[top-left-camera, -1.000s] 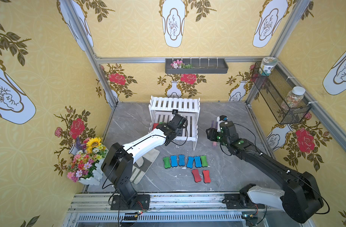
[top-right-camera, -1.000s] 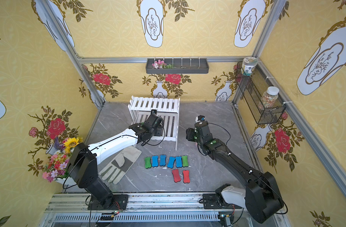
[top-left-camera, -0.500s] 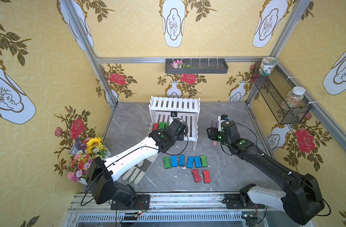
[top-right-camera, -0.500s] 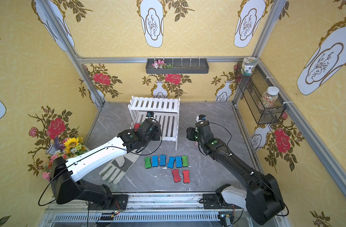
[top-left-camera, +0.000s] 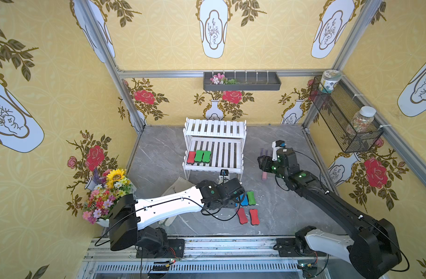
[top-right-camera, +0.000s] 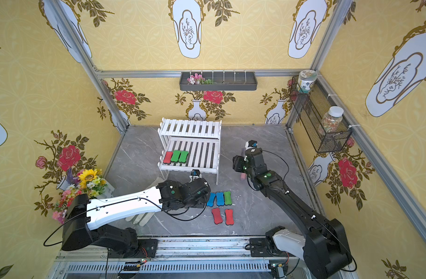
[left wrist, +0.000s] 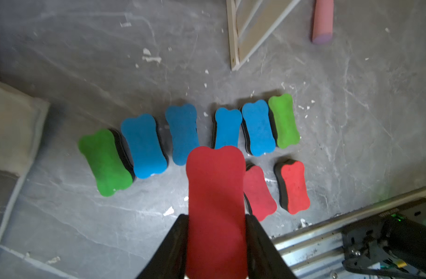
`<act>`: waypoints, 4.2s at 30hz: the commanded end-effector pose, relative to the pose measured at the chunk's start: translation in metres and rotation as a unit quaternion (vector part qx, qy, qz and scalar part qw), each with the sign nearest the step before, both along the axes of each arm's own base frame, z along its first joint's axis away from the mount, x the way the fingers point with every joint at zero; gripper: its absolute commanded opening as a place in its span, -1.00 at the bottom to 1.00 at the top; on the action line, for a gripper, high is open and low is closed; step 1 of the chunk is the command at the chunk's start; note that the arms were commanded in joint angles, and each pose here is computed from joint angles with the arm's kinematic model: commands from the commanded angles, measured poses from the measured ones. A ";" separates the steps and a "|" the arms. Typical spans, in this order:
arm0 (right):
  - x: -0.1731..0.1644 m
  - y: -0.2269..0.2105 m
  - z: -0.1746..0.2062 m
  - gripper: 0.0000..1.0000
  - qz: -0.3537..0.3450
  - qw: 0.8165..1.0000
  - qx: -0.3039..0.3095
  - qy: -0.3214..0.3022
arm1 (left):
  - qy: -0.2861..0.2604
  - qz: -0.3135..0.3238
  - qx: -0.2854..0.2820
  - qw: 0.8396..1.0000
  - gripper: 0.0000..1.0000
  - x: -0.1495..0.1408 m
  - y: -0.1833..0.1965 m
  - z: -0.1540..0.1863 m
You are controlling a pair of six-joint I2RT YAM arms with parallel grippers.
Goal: Remove the whiteboard erasers from the shelf
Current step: Place the whiteboard eraser at the center of the board, then pick up the whiteboard eraser from the shelf.
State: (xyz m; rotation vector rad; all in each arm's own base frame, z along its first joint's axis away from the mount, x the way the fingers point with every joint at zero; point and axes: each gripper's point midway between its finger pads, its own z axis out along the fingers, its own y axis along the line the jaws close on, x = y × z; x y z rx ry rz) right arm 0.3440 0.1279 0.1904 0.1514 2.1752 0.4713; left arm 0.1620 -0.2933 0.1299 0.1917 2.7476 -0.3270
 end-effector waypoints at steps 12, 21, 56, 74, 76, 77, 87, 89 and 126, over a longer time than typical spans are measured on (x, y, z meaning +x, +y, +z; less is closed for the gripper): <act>-0.001 -0.018 0.024 0.23 -0.029 0.999 0.007 -0.043 | 0.121 -0.028 0.080 0.989 -0.22 -0.045 -0.009 -0.051; -0.002 -0.024 0.030 0.23 -0.039 0.998 0.013 -0.052 | 0.103 -0.019 0.115 0.988 -0.19 -0.034 -0.011 -0.067; -0.004 0.024 0.035 0.28 0.093 0.993 0.024 -0.063 | -0.119 0.087 -0.006 0.989 0.62 0.113 0.075 0.082; -0.121 0.168 -0.019 0.28 0.384 0.916 -0.064 0.094 | -0.178 0.088 -0.043 0.979 0.93 0.133 0.119 0.114; -0.110 0.176 -0.003 0.27 0.373 0.924 -0.051 0.063 | -0.179 0.091 -0.045 0.979 0.91 0.134 0.122 0.114; -0.104 0.181 0.007 0.27 0.368 0.928 -0.043 0.047 | -0.180 0.092 -0.045 0.978 0.91 0.134 0.124 0.114; -0.051 0.223 0.020 0.18 0.277 0.955 -0.101 0.020 | -0.203 0.127 -0.051 0.970 0.93 0.128 0.156 0.121; -0.041 0.211 0.016 0.16 0.243 0.962 -0.125 0.031 | -0.205 0.127 -0.057 0.969 0.93 0.127 0.158 0.121; -0.048 0.125 0.025 0.27 0.172 0.978 -0.115 -0.027 | -0.180 0.051 0.004 0.982 0.67 0.188 0.087 0.084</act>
